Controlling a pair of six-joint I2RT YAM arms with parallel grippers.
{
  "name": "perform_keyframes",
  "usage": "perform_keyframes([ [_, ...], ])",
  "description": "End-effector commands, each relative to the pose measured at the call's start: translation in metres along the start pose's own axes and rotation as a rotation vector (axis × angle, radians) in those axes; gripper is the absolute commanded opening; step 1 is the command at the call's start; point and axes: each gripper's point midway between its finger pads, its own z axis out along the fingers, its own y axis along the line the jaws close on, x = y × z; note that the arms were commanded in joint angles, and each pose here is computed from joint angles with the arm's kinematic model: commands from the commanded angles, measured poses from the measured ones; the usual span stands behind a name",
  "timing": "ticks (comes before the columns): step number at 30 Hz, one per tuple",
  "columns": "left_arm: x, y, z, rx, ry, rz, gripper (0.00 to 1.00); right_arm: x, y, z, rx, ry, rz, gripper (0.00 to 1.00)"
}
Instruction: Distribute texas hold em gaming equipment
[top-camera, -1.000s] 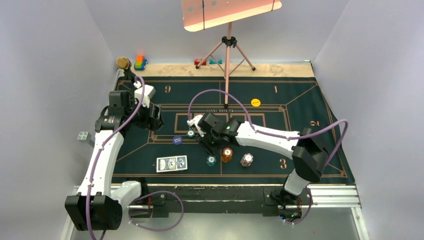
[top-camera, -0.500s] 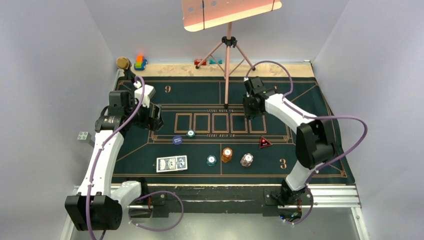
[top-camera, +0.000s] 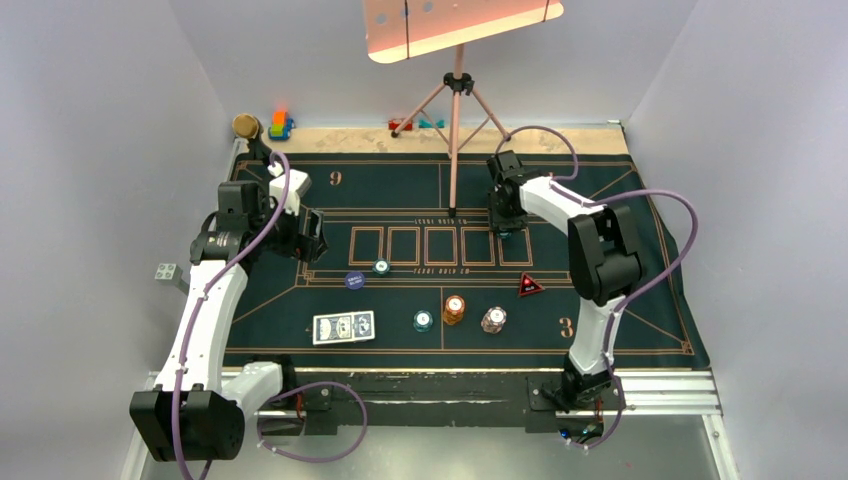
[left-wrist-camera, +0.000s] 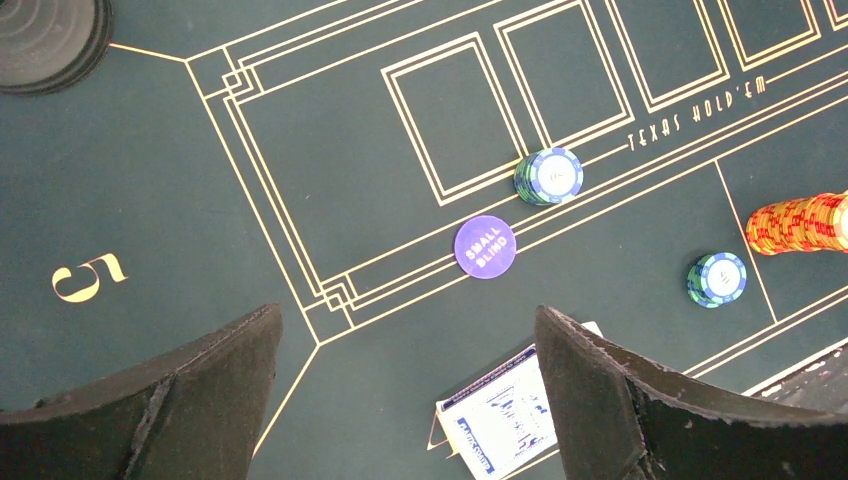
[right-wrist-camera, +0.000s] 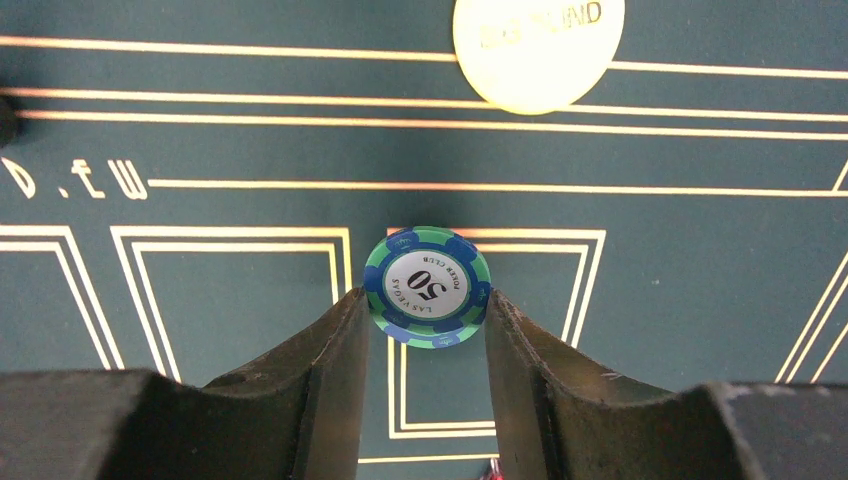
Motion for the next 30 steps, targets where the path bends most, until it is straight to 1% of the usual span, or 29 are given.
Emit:
perform_keyframes([
  [1,0.001,-0.001,0.000,0.016,-0.006,0.012,1.00,-0.032,0.003,-0.004,0.004,-0.088,0.042,0.09],
  [5,0.001,-0.001,0.001,0.016,-0.005,0.011,1.00,-0.028,0.005,-0.001,-0.006,-0.070,0.045,0.51],
  [6,0.001,-0.001,0.001,0.016,-0.006,0.012,1.00,-0.028,0.006,-0.003,-0.012,-0.071,0.047,0.58],
  [7,0.001,-0.001,0.001,0.016,-0.005,0.011,1.00,-0.029,0.006,-0.005,-0.016,-0.076,0.050,0.63],
  [10,0.001,-0.001,0.001,0.017,-0.002,0.010,1.00,-0.036,0.006,-0.019,-0.029,-0.110,0.061,0.74],
  [15,0.001,-0.001,0.001,0.016,-0.002,0.008,1.00,-0.054,0.013,-0.059,-0.086,-0.188,0.051,0.82],
  [18,0.001,-0.001,0.001,0.017,-0.003,0.008,1.00,-0.056,0.040,-0.097,-0.184,-0.255,-0.020,0.88],
  [20,0.001,-0.001,0.001,0.018,-0.002,0.009,1.00,-0.046,0.068,-0.119,-0.248,-0.286,-0.106,0.90],
  [23,0.002,-0.001,0.001,0.020,-0.002,0.009,1.00,-0.013,0.117,-0.143,-0.334,-0.298,-0.261,0.92],
  [25,0.001,-0.002,0.001,0.021,-0.005,0.012,1.00,0.017,0.148,-0.151,-0.388,-0.284,-0.360,0.93],
  [27,0.001,-0.002,0.001,0.022,-0.002,0.010,1.00,0.049,0.172,-0.153,-0.437,-0.251,-0.442,0.94],
  [30,0.001,-0.002,0.001,0.020,-0.003,0.010,1.00,0.090,0.197,-0.152,-0.489,-0.199,-0.530,0.95],
])
